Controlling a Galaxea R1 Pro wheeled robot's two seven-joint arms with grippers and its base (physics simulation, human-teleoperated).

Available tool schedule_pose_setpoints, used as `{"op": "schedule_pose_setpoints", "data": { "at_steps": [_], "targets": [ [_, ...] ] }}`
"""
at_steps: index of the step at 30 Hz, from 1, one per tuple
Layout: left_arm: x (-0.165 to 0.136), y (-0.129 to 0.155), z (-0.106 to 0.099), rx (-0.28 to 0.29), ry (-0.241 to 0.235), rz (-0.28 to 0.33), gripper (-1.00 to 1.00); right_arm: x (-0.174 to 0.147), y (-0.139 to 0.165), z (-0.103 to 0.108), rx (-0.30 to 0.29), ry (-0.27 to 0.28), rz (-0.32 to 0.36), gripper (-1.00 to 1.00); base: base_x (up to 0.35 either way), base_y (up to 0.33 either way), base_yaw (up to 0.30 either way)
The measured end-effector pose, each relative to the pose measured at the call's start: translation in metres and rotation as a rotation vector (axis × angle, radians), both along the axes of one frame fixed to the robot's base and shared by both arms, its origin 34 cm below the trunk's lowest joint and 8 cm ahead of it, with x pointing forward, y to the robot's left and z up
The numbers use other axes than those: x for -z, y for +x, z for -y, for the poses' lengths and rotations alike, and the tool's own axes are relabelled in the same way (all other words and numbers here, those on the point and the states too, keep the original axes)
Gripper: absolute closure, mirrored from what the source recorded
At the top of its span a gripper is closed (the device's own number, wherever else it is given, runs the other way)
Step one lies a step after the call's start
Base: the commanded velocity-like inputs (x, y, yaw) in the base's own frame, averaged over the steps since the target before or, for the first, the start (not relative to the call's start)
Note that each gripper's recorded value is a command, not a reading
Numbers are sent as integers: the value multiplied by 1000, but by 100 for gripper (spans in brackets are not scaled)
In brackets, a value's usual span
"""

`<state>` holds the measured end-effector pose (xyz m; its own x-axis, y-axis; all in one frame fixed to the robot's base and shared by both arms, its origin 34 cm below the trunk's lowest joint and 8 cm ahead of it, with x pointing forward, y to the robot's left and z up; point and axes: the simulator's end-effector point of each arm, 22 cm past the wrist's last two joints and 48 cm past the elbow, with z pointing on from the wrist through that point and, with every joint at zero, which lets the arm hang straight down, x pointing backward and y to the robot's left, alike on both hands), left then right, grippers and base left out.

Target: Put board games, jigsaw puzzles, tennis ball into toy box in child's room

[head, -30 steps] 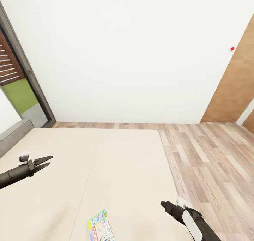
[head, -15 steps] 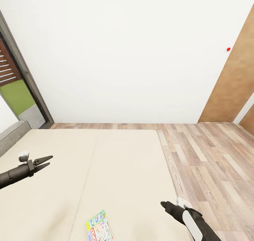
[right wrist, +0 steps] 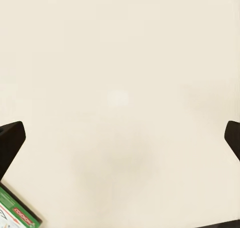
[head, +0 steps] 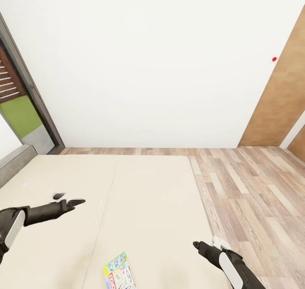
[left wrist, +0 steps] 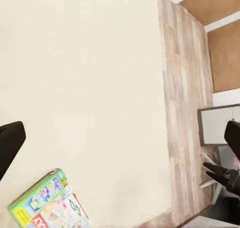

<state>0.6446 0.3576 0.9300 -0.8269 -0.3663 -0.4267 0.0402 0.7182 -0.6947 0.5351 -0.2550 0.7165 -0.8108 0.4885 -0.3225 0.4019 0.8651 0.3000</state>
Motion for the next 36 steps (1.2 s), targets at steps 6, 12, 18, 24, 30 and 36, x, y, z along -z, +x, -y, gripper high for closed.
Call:
{"op": "schedule_pose_setpoints", "data": {
  "at_steps": [6, 12, 18, 24, 30, 36],
  "targets": [
    [71, 0, 48, -51, 182, -132, -100, -4, 6, 2, 5, -4, 20, -100, 0, 0, 0],
    [151, -26, 58, -180, 444, -302, -100, -21, 26, 6, 5, -5, 73, -100, 0, 0, 0],
    [160, -31, 60, -190, 470, -335, -100, -89, 77, -6, -42, 57, 190, -100, 0, 0, 0],
    [162, -32, 60, -190, 475, -342, -100, -177, 118, 14, 26, 151, 336, -100, 0, 0, 0],
    [163, -32, 60, -190, 477, -345, -100, -209, 130, 28, 53, 166, 403, -100, 0, 0, 0],
    [160, -29, 58, -192, 473, -345, -100, -242, 140, 29, 41, 161, 474, -100, 0, 0, 0]
  ]
}}
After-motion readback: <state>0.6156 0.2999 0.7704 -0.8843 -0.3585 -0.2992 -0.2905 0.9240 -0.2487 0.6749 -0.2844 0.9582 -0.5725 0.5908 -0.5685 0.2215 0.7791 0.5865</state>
